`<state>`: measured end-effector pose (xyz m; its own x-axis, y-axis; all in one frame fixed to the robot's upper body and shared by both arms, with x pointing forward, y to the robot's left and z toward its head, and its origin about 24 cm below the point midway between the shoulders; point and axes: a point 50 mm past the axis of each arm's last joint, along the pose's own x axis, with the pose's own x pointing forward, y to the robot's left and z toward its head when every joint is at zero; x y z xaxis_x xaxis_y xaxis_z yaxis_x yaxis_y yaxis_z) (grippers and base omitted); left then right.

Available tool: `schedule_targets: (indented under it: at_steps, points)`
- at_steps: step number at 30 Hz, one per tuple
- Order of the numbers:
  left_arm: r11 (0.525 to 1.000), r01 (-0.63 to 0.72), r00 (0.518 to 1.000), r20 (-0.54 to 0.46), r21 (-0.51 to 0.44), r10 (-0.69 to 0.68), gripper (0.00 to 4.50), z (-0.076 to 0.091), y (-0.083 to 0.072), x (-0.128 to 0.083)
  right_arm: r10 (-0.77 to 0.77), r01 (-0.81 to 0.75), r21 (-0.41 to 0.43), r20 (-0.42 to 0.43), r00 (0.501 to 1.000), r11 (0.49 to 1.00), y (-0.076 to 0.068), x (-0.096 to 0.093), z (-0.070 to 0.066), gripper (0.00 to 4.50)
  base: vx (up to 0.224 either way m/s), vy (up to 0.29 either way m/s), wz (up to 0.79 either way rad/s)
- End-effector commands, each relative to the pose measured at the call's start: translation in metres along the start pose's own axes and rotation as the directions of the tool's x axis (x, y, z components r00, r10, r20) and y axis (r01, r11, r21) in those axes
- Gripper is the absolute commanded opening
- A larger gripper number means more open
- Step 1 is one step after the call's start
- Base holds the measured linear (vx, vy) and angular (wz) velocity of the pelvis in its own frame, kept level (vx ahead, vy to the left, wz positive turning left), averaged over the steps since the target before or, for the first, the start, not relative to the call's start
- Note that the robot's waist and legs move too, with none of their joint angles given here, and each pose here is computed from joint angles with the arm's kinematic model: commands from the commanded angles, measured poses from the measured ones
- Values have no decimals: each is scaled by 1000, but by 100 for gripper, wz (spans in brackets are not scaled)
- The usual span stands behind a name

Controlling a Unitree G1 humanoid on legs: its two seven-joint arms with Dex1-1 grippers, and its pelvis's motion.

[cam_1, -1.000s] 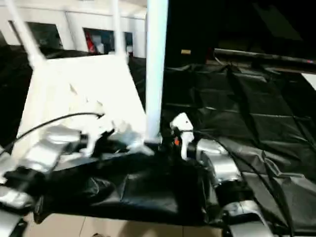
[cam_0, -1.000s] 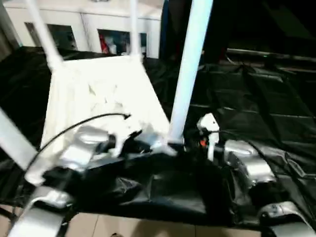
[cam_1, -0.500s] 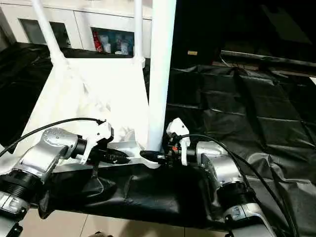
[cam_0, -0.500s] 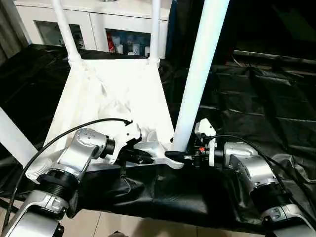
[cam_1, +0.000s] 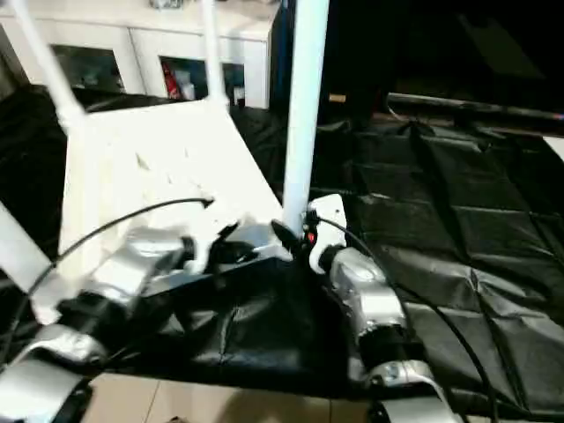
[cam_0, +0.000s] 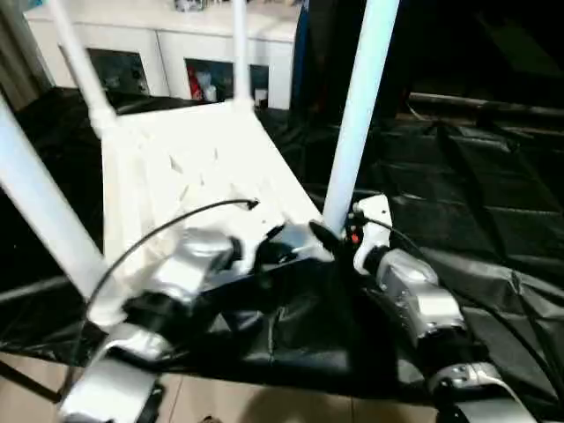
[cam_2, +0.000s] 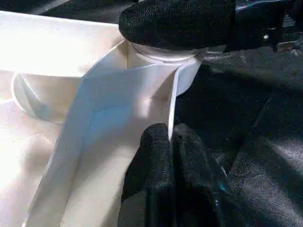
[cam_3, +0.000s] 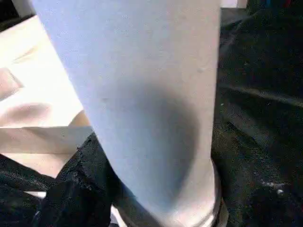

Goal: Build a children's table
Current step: Rotate leg to tighten

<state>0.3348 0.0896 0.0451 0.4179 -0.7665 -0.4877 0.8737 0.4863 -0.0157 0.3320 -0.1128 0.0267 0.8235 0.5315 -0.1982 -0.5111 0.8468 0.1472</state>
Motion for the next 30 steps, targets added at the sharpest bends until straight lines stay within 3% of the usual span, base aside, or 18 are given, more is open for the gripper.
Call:
schedule_targets:
  at_steps: [1,7,10,17,21,23,24,30]
  points:
    - [1000,-7,993,114,13,5,0,26,-9,16,293,-293,9,-81,953,956,56,15,-17,311,0,0,0]
    - [992,110,990,82,58,-115,0,17,-12,5,371,-375,-38,-97,924,926,46,8,-11,352,0,0,0]
    - [973,213,974,59,87,-219,0,8,-14,-9,504,-511,-34,-111,856,859,36,-5,-6,352,0,0,0]
    - [949,300,953,16,96,-303,0,-4,-10,-30,626,-637,-28,-155,764,771,21,-22,2,286,0,0,0]
    - [940,329,944,0,89,-330,0,-10,-8,-42,669,-682,-20,-172,723,732,15,-29,6,279,0,0,0]
    - [939,333,943,-3,88,-334,0,-11,-8,-44,676,-689,-17,-177,715,725,14,-30,6,256,0,0,0]
    - [933,349,937,-10,81,-350,0,-13,-8,-48,697,-712,-8,-199,689,702,13,-33,6,256,0,0,0]
    - [926,368,929,-13,78,-369,0,-14,-10,-51,729,-743,19,-212,651,669,19,-35,2,253,0,0,0]
